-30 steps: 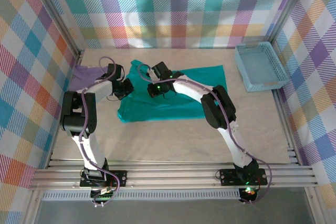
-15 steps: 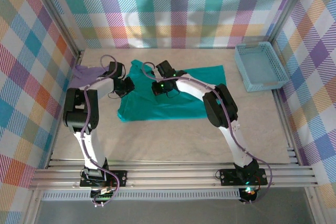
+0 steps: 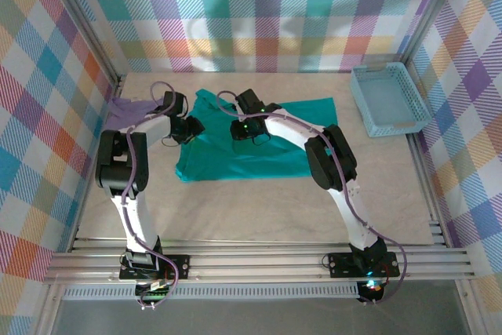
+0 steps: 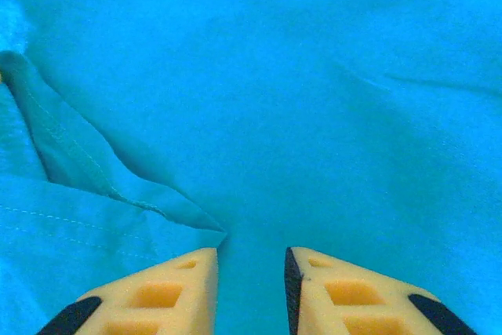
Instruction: Fold the inside-out t-shirt
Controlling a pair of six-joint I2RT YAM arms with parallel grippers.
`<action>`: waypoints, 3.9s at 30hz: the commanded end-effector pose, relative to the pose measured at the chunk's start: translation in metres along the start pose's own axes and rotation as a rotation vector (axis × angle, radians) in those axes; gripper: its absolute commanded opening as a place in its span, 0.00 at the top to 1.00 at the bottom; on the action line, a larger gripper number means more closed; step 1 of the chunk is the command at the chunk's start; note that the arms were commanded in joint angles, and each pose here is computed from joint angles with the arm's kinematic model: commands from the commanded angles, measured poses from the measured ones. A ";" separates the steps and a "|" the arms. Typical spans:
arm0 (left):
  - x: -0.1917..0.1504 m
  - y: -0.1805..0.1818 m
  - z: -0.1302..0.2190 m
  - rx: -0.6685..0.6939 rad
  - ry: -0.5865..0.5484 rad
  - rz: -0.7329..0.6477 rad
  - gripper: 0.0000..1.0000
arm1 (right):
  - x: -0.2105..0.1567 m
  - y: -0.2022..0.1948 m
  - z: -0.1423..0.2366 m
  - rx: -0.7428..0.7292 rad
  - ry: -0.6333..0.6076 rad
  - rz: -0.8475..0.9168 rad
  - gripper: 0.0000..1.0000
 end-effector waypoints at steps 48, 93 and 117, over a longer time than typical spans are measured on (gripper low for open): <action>-0.092 0.003 0.074 -0.154 -0.039 -0.017 0.61 | -0.077 -0.136 0.164 -0.016 0.002 -0.333 0.55; -0.083 -0.021 0.122 -0.087 -0.197 -0.118 0.51 | -0.029 -0.242 0.196 -0.342 -0.202 -0.542 0.48; -0.047 -0.029 0.076 -0.084 -0.129 -0.143 0.45 | 0.033 -0.302 0.091 -0.415 0.075 -0.561 0.59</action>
Point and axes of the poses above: each hand's point on the last joint's axis, 136 mm out from that joint toward the fingers, its own z axis back along the fingers, its own y axis along the line the jaws close on, x = y × z, the point moved 7 cm from there along z, back along the fingers, and after that the axes turned 12 degrees about -z, right-handed, at the moved point
